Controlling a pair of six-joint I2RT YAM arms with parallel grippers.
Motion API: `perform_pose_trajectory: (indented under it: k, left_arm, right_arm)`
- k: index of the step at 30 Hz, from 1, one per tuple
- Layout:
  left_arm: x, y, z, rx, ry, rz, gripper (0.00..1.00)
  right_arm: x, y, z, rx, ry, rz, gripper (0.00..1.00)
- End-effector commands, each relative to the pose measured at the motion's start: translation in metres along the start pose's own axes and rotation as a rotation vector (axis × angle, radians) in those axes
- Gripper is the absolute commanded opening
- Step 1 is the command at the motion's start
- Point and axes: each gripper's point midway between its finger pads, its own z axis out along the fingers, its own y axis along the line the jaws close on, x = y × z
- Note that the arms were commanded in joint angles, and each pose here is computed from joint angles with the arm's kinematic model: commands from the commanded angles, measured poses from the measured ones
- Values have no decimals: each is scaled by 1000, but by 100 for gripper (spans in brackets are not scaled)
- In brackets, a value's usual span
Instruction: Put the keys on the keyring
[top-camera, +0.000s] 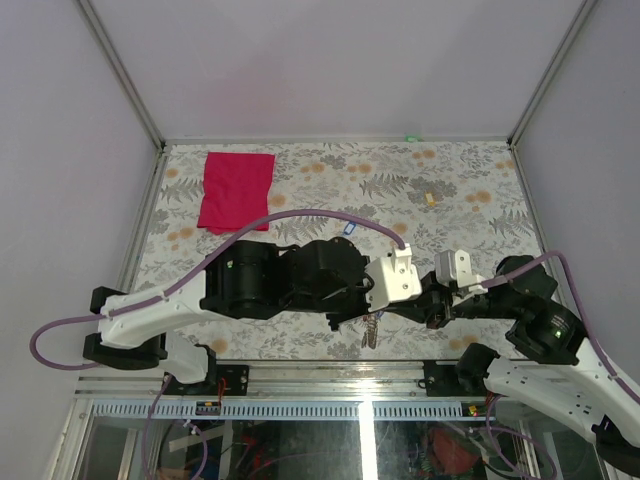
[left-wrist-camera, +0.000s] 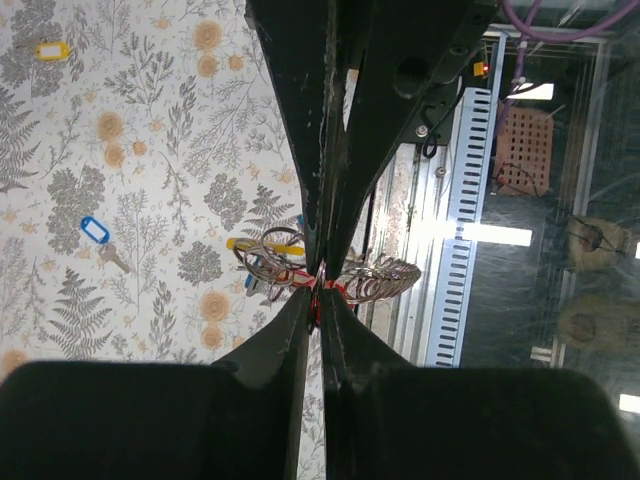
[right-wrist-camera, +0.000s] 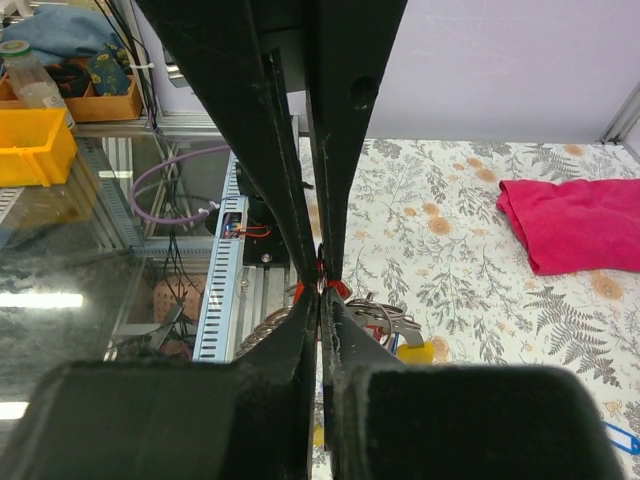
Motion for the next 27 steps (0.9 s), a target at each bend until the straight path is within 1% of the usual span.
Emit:
perform_pose_trajectory:
  k: [1,5,12,17,21,27]
  left_arm:
    - [-21,-2,-18,1,-155,6,13]
    - [-29,-7,-32,22,-259,-13,16]
    - [-41,-11,-40,43,-388,-42,18]
    - [-48,-11,-44,46,-486,-62,23]
    - [-54,-15,-50,65,-560,-64,23]
    - [-55,-21,-46,96,-565,-51,23]
  right_arm:
    - [-34,4,-8,8,-104,-72,0]
    - [-46,8,-13,6,-139,-83,0]
    - [-57,13,-17,3,-178,-88,0]
    - [-64,15,-21,5,-207,-90,0]
    - [-71,18,-24,3,-241,-92,0]
    - [-75,21,-24,-11,-254,-95,0]
